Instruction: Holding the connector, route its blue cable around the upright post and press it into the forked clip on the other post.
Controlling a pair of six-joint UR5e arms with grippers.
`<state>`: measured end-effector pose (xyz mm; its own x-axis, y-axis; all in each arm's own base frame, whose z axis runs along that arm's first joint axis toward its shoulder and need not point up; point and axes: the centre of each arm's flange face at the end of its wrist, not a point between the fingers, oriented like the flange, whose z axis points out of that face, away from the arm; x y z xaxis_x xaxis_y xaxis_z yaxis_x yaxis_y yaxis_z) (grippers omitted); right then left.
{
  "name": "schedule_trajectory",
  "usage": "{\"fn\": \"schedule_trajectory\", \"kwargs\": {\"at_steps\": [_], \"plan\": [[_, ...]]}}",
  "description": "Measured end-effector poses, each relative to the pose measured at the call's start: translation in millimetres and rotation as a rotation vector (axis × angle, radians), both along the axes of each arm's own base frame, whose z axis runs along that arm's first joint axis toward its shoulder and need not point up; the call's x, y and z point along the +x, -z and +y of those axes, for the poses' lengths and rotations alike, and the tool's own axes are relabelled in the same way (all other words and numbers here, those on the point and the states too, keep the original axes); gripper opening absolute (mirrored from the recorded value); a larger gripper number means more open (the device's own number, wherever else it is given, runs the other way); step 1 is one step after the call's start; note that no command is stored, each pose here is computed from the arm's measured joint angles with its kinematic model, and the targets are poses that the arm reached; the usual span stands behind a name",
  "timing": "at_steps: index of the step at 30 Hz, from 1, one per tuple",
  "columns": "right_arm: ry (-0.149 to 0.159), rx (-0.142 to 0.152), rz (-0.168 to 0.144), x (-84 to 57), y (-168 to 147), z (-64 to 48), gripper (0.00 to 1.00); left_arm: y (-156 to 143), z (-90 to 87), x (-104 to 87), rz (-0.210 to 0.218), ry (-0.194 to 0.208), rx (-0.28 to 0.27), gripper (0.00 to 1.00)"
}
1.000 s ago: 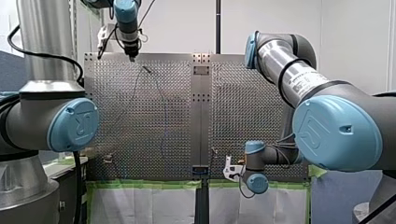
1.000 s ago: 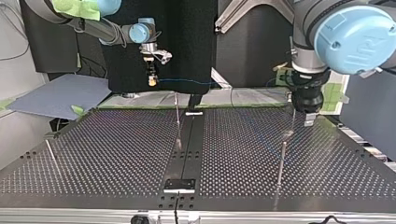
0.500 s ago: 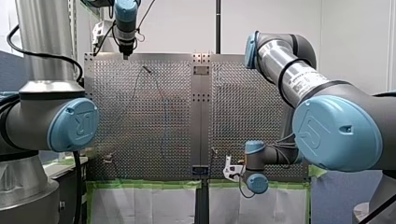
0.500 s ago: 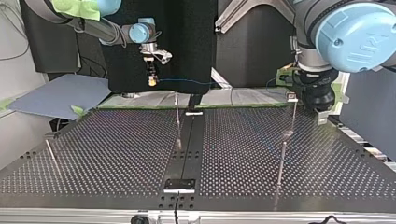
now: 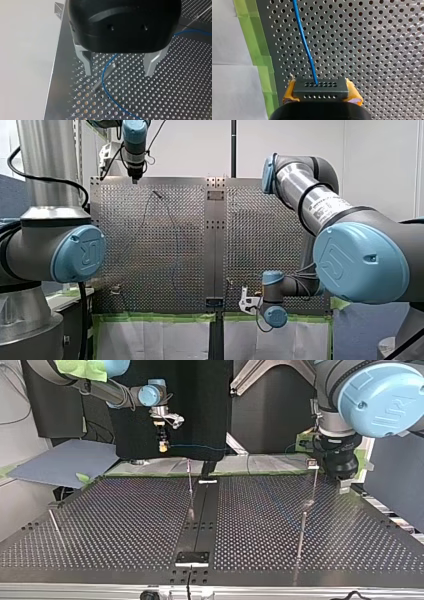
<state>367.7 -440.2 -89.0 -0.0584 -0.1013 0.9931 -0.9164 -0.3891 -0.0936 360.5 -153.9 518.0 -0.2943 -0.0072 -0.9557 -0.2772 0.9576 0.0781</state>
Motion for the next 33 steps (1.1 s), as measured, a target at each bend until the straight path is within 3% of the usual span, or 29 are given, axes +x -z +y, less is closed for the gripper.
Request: {"fn": "schedule_trajectory", "kwargs": {"at_steps": [7, 17, 23, 33], "plan": [[0.0, 0.001, 0.0, 0.1, -0.1, 0.1, 0.0, -1.0, -5.4, 3.2, -0.016, 0.046, 0.003, 1.0], [0.004, 0.0, -0.001, -1.4, -0.3, -1.5, 0.0, -4.9, -30.3, 7.3, -0.074, 0.184, 0.042, 1.0], [0.005, 0.001, 0.0, -2.3, 0.0, -2.0, 0.0, 3.4, -51.9, 14.1, -0.083, 0.258, 0.076, 1.0], [0.003, 0.006, 0.005, -1.5, 0.6, -0.4, 0.0, 36.0, -85.2, 28.9, -0.062, 0.29, 0.166, 1.0]]}}
